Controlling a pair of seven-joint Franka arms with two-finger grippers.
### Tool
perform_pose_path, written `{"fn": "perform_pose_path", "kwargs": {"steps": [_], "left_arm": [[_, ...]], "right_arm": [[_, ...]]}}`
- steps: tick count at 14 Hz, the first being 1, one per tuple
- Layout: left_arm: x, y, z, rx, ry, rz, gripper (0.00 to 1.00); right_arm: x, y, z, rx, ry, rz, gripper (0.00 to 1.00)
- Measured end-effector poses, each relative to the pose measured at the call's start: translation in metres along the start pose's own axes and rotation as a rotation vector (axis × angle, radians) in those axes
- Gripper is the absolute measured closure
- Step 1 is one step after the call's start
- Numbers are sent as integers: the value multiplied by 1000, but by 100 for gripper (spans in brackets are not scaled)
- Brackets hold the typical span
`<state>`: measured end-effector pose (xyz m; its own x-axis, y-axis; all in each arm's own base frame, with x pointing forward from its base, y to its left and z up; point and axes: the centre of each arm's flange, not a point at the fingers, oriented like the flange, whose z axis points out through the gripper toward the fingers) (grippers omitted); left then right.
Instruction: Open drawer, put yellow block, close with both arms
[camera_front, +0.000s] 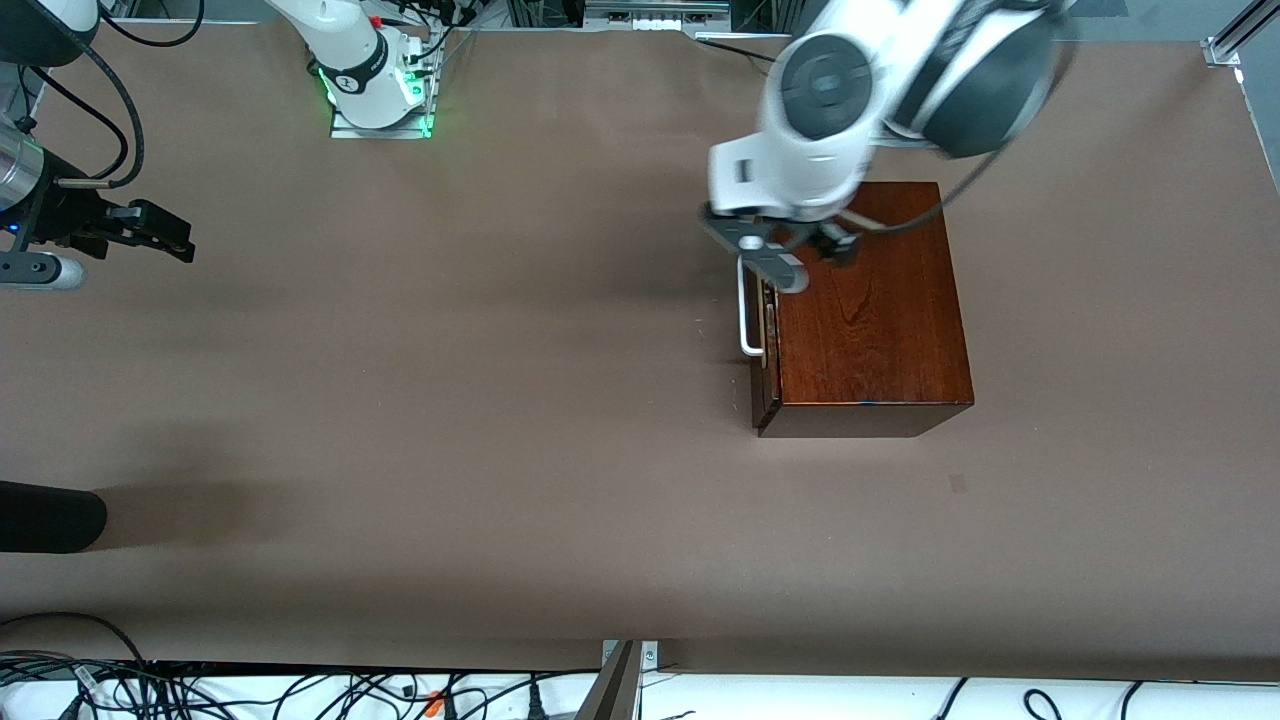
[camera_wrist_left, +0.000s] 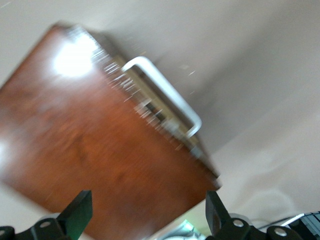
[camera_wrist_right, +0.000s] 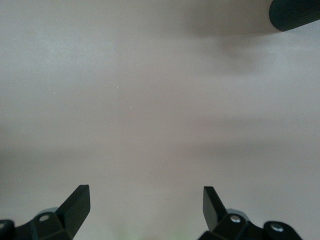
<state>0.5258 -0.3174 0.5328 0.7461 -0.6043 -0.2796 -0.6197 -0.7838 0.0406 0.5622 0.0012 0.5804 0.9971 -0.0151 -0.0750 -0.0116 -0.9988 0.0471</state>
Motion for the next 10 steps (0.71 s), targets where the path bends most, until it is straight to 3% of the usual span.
{"fn": "perform_pose_path", "kwargs": {"steps": [4, 10], "left_arm": [[-64, -112, -55, -41, 45, -199, 0], [-132, -260, -63, -71, 192, -448, 0]], "right_arm": [[-1, 0, -2, 0, 3, 0, 0], [-1, 0, -2, 0, 3, 0, 0]]}}
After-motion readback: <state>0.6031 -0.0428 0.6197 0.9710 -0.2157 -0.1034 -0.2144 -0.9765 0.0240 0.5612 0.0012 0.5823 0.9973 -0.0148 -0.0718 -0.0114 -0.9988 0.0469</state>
